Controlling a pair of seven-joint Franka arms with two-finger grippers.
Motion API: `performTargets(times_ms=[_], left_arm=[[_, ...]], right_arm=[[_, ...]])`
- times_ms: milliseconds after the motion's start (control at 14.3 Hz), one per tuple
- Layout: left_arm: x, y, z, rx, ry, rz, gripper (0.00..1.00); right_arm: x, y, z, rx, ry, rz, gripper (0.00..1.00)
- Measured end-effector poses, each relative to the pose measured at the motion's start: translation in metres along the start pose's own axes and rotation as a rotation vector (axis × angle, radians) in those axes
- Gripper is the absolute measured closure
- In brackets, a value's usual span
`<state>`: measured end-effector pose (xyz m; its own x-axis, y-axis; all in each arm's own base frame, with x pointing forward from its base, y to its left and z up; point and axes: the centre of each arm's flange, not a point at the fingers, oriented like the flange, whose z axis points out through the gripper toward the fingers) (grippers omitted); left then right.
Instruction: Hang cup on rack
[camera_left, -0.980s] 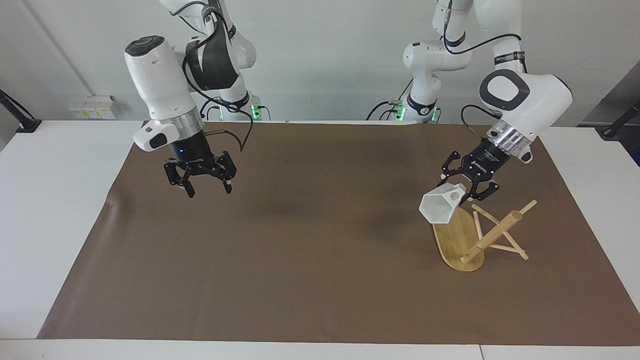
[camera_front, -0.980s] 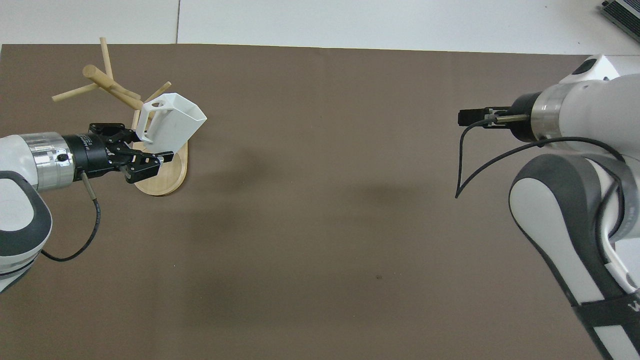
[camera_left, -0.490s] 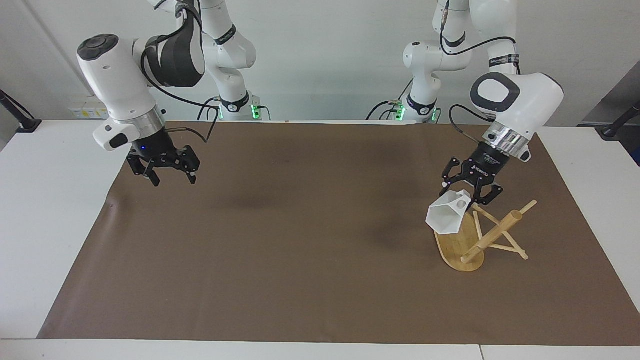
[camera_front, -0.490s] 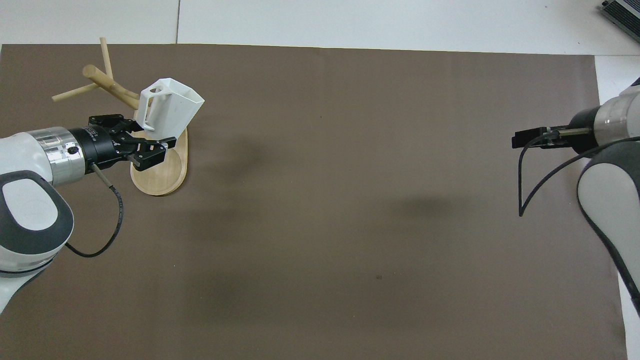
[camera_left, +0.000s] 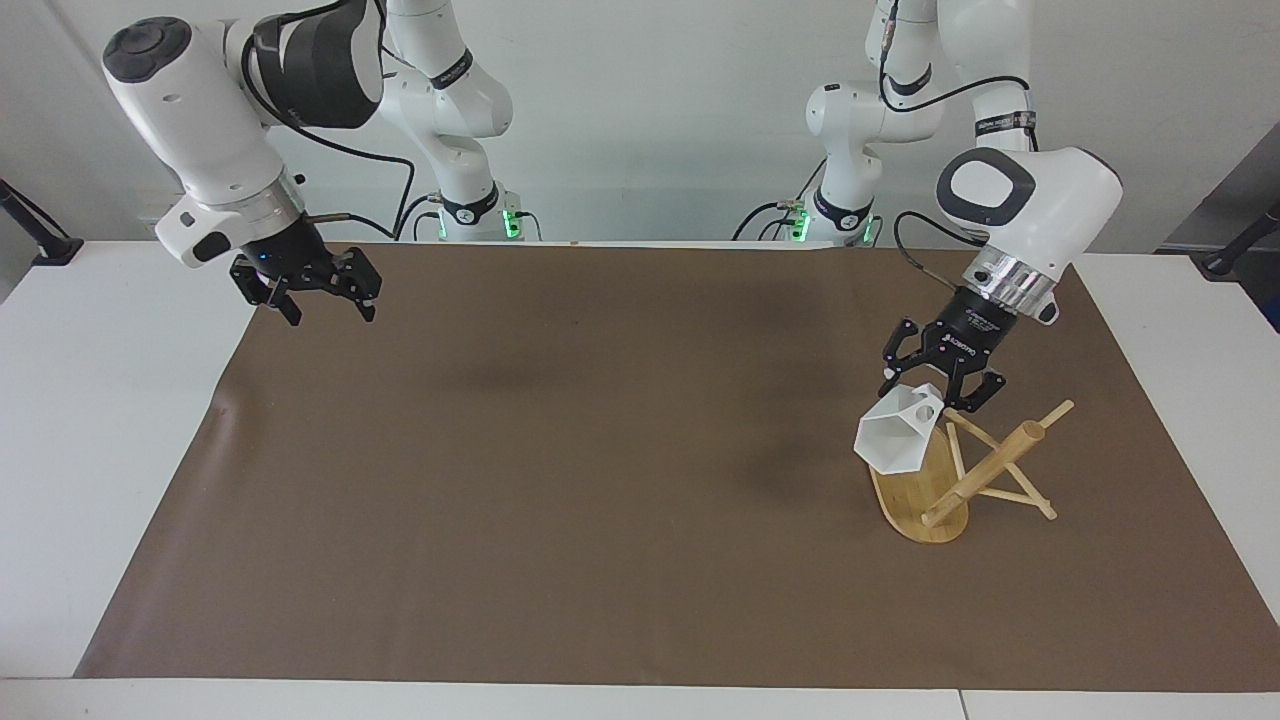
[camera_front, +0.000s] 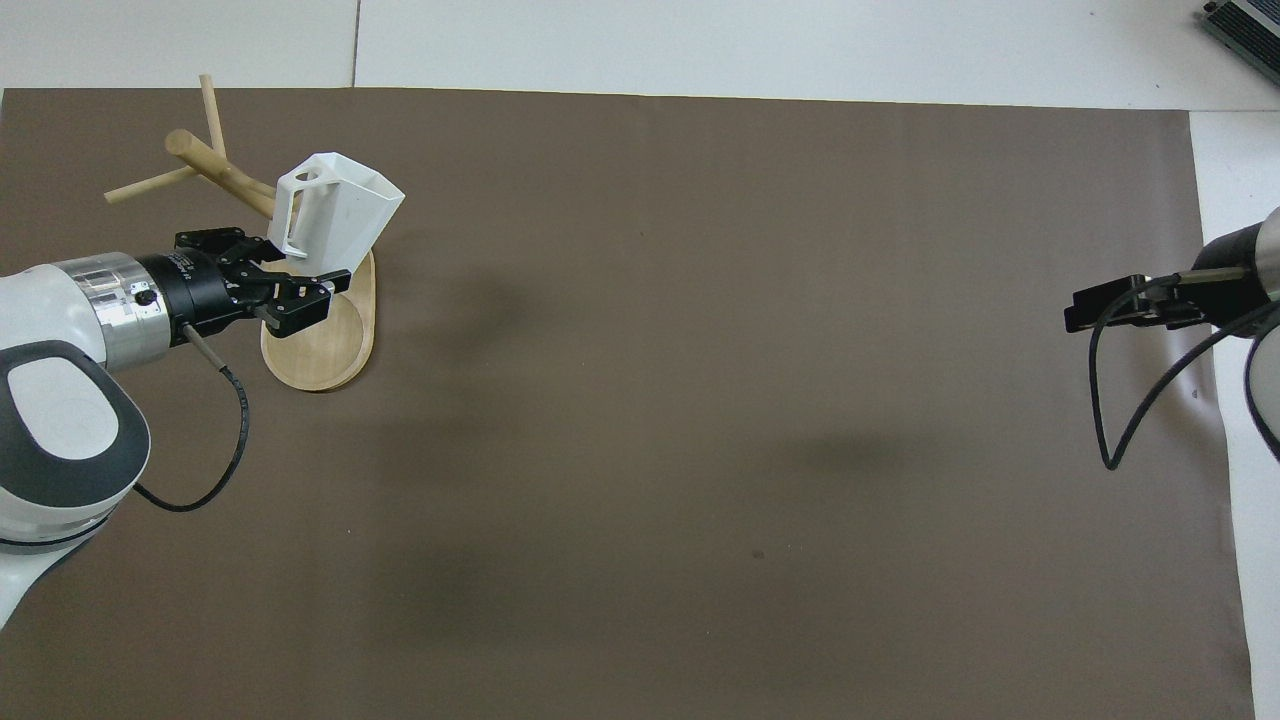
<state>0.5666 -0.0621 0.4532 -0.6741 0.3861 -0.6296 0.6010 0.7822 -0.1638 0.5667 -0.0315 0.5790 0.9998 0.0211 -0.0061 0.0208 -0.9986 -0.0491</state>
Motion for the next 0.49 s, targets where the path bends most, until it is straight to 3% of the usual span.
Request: performTargets(times_ms=[490], left_arm=[[0.0,0.007,-0.003,-0.04,-0.018,-0.038,0.31]], right_arm=[[-0.011,0.007,-0.024,0.004,-0.053,0.014,0.0]])
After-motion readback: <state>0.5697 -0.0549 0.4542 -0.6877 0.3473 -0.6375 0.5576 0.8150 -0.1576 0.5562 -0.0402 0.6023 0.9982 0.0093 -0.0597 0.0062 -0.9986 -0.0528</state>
